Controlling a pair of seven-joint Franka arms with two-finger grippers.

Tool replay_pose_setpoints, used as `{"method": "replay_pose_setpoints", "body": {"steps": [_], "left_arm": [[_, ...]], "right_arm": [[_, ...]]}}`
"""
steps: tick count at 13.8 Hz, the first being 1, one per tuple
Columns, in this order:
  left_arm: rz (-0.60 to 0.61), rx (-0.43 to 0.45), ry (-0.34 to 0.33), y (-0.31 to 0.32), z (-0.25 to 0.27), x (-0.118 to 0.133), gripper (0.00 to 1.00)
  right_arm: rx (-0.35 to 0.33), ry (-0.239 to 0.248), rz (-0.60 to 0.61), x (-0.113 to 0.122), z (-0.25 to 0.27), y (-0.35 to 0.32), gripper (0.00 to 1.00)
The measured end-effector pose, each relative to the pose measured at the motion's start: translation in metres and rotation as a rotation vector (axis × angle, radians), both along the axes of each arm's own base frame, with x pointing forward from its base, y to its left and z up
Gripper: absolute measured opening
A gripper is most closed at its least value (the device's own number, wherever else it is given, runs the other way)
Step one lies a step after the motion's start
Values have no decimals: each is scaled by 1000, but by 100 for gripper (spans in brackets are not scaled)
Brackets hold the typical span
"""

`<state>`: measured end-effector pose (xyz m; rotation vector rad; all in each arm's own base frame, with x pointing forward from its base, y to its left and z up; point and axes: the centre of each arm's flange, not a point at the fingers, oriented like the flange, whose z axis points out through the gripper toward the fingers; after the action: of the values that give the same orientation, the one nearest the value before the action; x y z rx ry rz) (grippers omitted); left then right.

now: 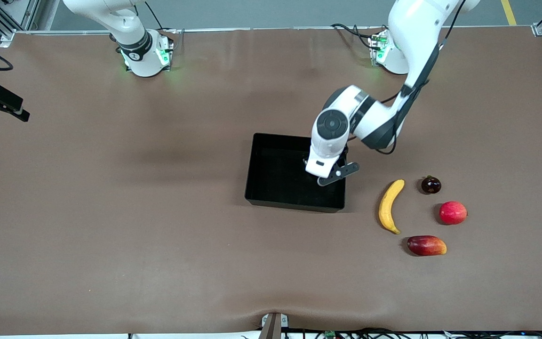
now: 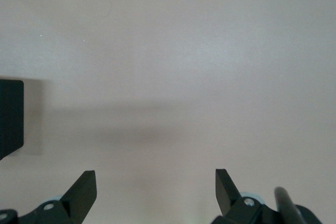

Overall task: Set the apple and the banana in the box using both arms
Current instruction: 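Move the left gripper back to the yellow banana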

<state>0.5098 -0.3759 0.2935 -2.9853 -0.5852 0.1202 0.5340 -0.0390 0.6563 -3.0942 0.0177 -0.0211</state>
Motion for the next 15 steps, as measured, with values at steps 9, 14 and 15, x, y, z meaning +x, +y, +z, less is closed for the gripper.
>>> {"method": "replay_pose_setpoints", "body": {"steps": [9,14,15], "left_arm": [[-192,-18,-36,161,69,81,100],[-401,-61,7,203,15,102,100],[-451,-74,13,203,-4,105,100]], "right_arm": [[-7,-3,37,-1,5,19,100],[-10,4,14,-3,5,8,100],[-10,7,12,-3,5,7,100]]}}
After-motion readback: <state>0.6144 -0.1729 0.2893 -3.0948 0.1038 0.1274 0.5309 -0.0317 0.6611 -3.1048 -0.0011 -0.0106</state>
